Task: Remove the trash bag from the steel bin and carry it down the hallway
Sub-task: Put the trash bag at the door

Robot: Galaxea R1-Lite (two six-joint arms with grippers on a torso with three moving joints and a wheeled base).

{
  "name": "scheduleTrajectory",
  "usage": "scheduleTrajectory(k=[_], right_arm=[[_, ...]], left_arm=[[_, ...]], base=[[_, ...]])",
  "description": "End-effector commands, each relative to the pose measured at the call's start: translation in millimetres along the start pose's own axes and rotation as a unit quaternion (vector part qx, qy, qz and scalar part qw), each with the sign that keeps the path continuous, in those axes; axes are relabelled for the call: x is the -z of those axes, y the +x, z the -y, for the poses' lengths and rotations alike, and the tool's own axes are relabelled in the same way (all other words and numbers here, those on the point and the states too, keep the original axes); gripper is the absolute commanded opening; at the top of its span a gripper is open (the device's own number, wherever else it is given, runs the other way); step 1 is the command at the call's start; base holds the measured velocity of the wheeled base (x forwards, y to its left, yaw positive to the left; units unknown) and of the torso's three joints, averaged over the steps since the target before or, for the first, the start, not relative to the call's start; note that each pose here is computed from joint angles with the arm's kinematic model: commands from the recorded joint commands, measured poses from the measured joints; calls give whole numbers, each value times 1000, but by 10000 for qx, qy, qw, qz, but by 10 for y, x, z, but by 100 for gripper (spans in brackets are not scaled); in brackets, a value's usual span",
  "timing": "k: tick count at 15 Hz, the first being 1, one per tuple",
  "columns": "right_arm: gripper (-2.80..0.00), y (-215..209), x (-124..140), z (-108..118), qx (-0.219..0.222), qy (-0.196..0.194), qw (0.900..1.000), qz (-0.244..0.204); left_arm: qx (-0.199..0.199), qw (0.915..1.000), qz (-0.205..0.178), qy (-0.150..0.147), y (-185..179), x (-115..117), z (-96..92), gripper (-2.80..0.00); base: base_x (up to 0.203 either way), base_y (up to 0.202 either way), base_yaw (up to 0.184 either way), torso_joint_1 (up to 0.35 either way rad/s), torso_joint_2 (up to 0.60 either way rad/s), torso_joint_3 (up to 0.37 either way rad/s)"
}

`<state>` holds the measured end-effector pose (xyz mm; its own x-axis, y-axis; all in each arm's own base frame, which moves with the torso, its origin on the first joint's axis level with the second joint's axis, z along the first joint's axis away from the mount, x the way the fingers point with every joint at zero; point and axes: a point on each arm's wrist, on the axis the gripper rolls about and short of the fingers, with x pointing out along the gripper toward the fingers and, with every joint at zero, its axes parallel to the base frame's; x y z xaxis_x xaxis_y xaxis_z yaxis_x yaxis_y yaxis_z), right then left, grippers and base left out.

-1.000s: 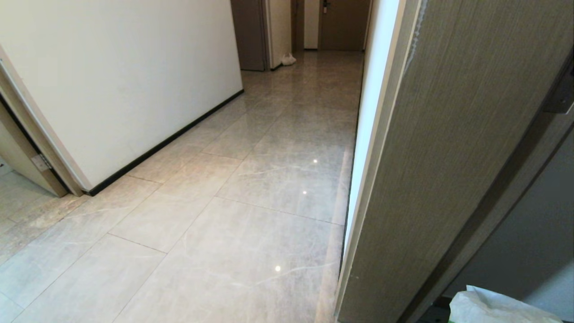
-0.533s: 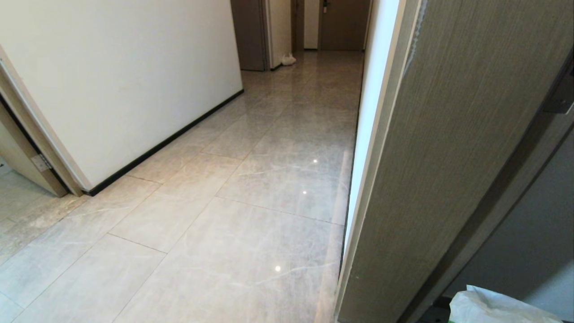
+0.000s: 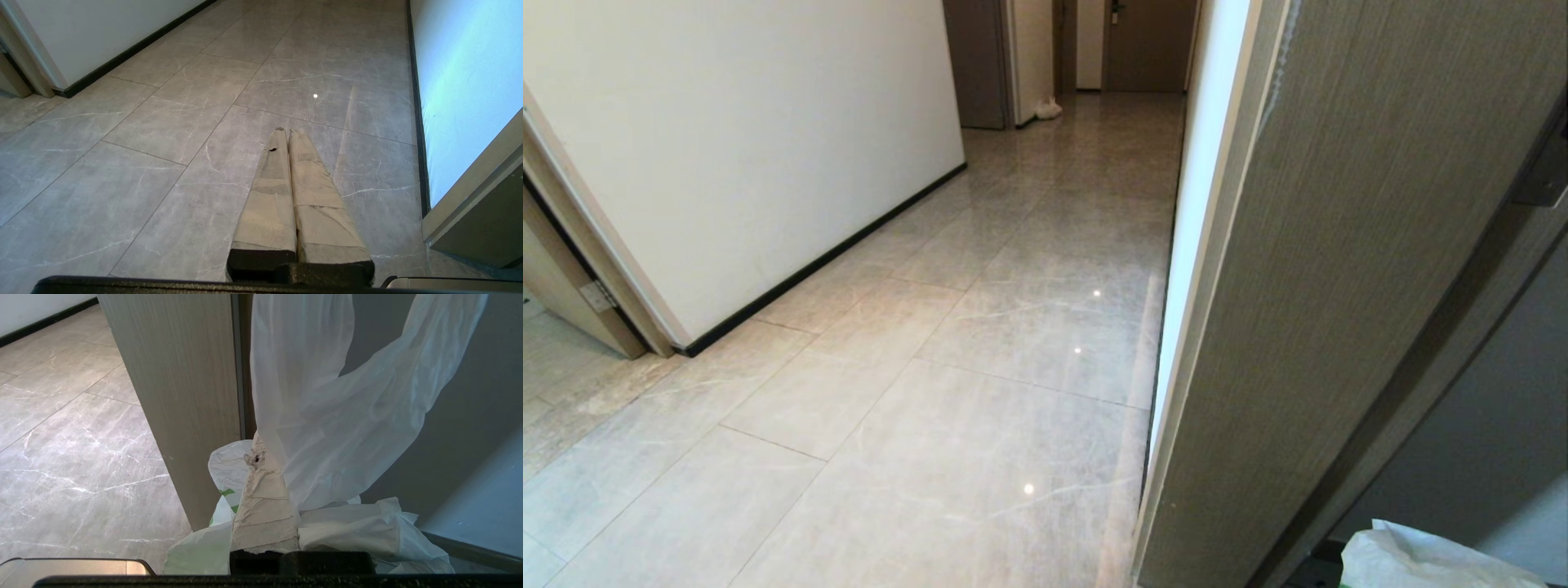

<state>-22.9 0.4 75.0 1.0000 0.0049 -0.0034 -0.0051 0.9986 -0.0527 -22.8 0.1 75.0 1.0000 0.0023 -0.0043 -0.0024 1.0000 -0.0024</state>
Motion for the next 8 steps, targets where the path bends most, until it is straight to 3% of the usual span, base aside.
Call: scheduleTrajectory(k=[1, 8], right_arm=[[-280, 1, 0, 0, -7, -12, 10000, -6], [-280, 1, 0, 0, -7, 6, 10000, -6]], left_arm=[[-4, 10000, -1, -3, 0, 0, 0, -280], [-4, 10000, -1, 4, 0, 0, 0, -280]], base=[[0, 0, 0, 0, 0, 0], [0, 0, 0, 0, 0, 0]])
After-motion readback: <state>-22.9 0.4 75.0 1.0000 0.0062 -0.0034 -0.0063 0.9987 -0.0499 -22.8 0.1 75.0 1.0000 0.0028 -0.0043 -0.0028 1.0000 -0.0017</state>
